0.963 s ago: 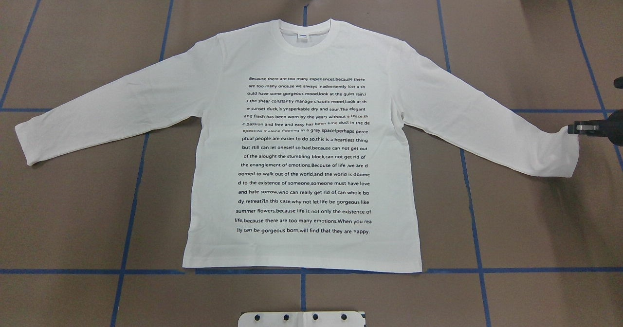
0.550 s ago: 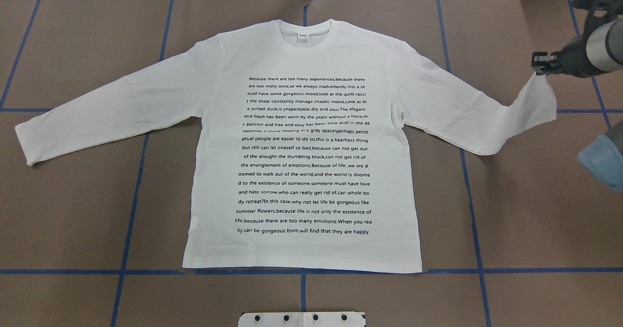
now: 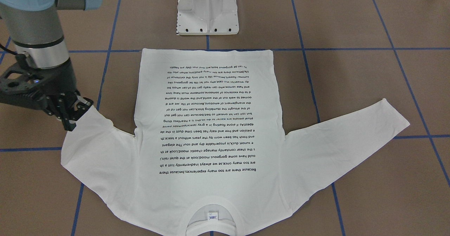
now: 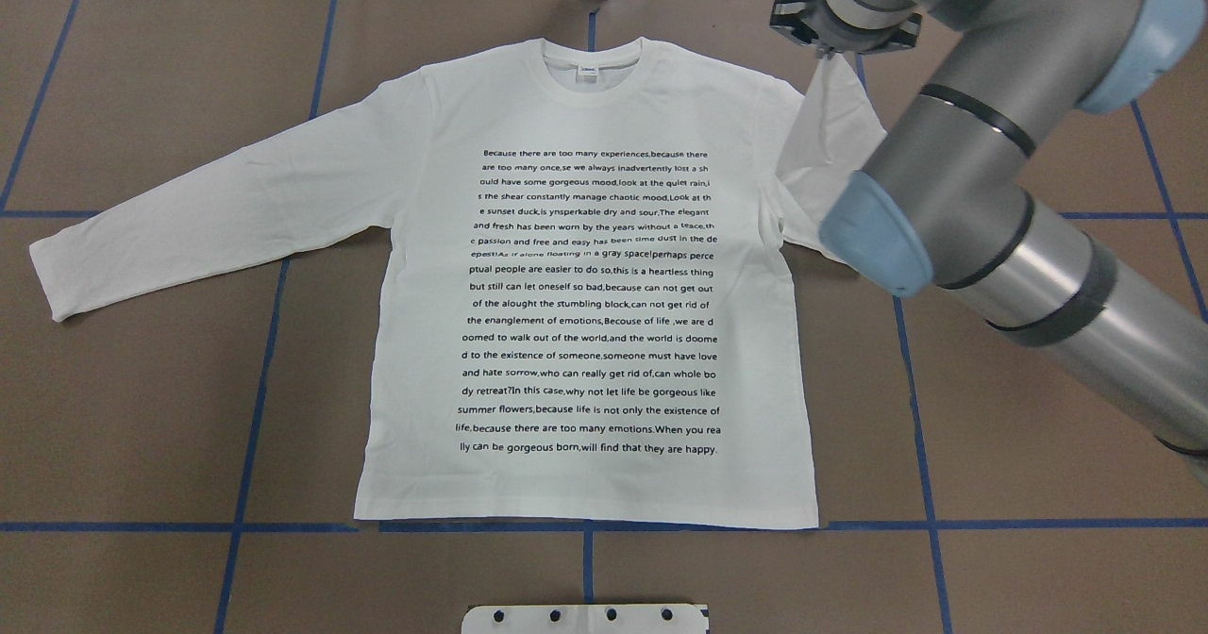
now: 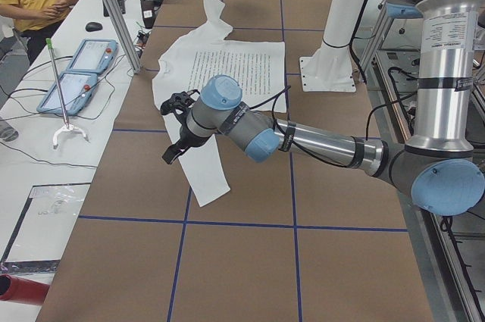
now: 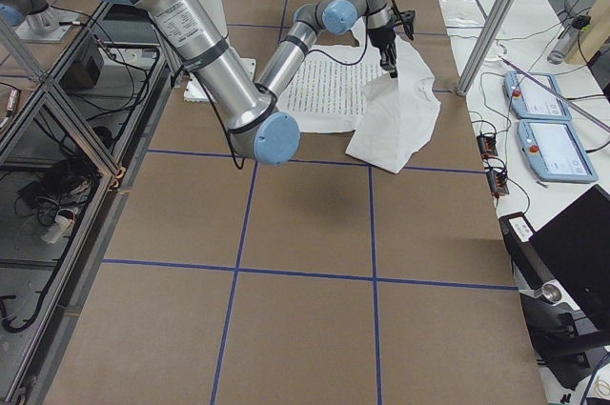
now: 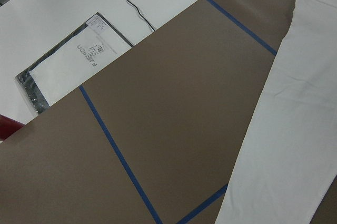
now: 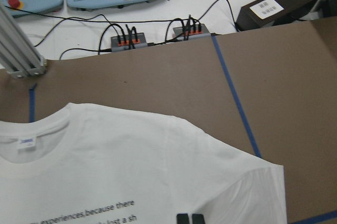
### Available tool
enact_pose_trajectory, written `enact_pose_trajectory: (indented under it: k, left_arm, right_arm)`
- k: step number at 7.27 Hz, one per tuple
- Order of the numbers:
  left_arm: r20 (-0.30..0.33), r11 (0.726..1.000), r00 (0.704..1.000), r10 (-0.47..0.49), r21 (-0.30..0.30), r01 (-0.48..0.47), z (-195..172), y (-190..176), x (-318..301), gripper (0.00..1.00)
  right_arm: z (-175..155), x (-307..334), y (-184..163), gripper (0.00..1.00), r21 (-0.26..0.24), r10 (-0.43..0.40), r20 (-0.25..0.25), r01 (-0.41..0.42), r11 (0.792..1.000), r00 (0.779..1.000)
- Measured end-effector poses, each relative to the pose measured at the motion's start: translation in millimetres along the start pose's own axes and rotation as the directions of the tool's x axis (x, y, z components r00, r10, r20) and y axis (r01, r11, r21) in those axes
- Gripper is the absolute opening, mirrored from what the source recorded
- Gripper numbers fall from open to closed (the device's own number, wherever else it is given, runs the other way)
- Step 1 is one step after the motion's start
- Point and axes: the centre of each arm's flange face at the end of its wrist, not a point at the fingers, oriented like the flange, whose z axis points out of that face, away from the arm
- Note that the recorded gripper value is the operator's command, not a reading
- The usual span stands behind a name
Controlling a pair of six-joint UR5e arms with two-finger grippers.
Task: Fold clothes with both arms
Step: 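Reach the right gripper across to the sleeve nearest the left gripper, then grasp that sleeve with the right gripper and fold it across the shirt body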
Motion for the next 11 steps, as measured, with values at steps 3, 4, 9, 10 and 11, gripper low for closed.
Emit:
enact_pose_trajectory:
  k: [3,4,9,10,11]
  left_arm:
    - [0.001,1.0,1.0,-0.011,-0.013,0.011,5.6,6.2,-4.8,1.0]
    - [0.0,1.0,1.0,-0.017,-0.02,0.017,7.7,9.9,-6.4,1.0]
    - [-0.001,0.999,1.0,-0.031,-0.031,0.031,11.2,21.5,-7.9,1.0]
    - [-0.001,0.999,1.0,-0.031,-0.031,0.031,11.2,21.6,-7.9,1.0]
    - [-0.002,0.999,0.999,-0.032,-0.03,0.032,11.3,20.9,-7.9,1.0]
  right_arm:
    - [12.8,-185.5,6.8,0.0,0.096,0.038,0.148,-0.052,0.994,0.988]
    - [15.7,-232.3,27.3,0.0,0.113,0.038,0.164,-0.057,0.992,0.986]
    - [35.5,-307.9,166.3,1.0,0.14,-0.033,0.219,0.002,0.99,0.975]
    - [32.3,-310.8,167.5,1.0,0.137,-0.021,0.227,-0.011,0.991,0.974]
    - [28.6,-312.4,163.9,1.0,0.136,-0.011,0.232,-0.022,0.99,0.973]
